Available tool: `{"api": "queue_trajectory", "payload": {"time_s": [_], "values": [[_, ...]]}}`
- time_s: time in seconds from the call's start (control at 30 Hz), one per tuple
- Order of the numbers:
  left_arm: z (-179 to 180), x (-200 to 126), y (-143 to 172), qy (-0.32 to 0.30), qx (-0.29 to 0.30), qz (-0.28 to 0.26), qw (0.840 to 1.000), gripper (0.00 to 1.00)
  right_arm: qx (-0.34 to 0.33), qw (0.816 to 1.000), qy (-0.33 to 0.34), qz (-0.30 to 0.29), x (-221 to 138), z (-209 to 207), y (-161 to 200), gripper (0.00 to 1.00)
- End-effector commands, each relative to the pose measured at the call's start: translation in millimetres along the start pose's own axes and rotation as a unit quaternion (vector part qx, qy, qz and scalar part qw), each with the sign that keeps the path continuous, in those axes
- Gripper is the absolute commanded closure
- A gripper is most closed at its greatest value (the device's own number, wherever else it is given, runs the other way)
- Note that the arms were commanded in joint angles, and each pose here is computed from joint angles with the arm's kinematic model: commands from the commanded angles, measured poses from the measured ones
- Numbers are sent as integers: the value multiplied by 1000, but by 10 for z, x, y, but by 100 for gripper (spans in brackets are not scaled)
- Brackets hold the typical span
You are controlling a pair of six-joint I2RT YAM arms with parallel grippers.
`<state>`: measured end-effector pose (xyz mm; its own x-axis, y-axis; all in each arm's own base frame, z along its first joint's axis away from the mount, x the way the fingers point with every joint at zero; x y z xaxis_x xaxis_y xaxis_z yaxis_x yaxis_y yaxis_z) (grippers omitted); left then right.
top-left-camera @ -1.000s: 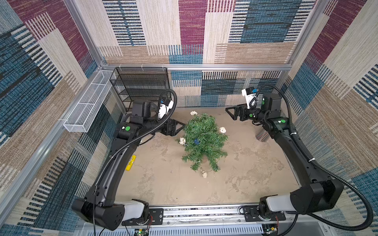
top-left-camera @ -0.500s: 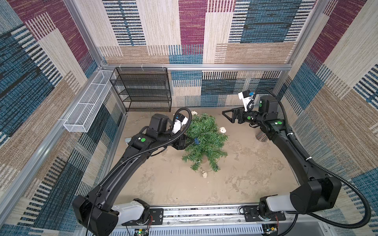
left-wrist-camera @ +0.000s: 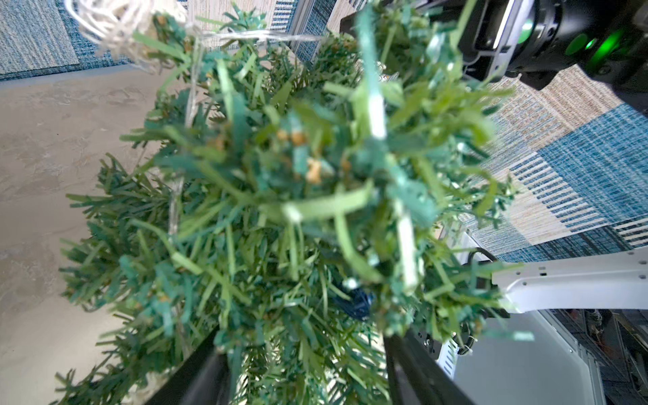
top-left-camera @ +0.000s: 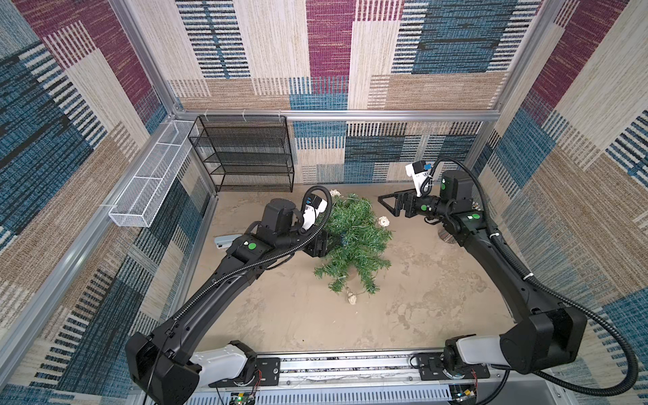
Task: Remove string lights from the small christmas tree
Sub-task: Adjust the Christmas tree at the center of the board.
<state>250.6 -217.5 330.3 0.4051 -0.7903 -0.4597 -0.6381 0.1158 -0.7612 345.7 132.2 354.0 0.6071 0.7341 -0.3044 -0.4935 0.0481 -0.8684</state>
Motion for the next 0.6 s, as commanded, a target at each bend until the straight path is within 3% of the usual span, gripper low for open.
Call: {"api": "queue_trajectory", "payload": {"time_s": [0.0,0.23,0.57], "values": [[-57,29,-55,20,-14,-14,1000,31,-6,1000,-1,-11,6,26,-45,4],[-67,68,-36,15,-12,-11,1000,29,-6,1000,-9,1,79,100,23,3],[-63,-173,69,-48,2,-13,999,7,-20,1000,-11,10,133,210,49,3]]}}
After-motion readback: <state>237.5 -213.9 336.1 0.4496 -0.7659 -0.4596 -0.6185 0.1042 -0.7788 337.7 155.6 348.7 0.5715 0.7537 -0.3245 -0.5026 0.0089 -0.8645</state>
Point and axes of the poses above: each gripper's point midway between its finger pads, its own x axis out along the fingers, its own z axis along the line the jaws close on, y = z × x, the point moved 6 cm from there along -x, back along the fingers, and after that the axes turned 3 degrees about -x, right-handed, at the moved point
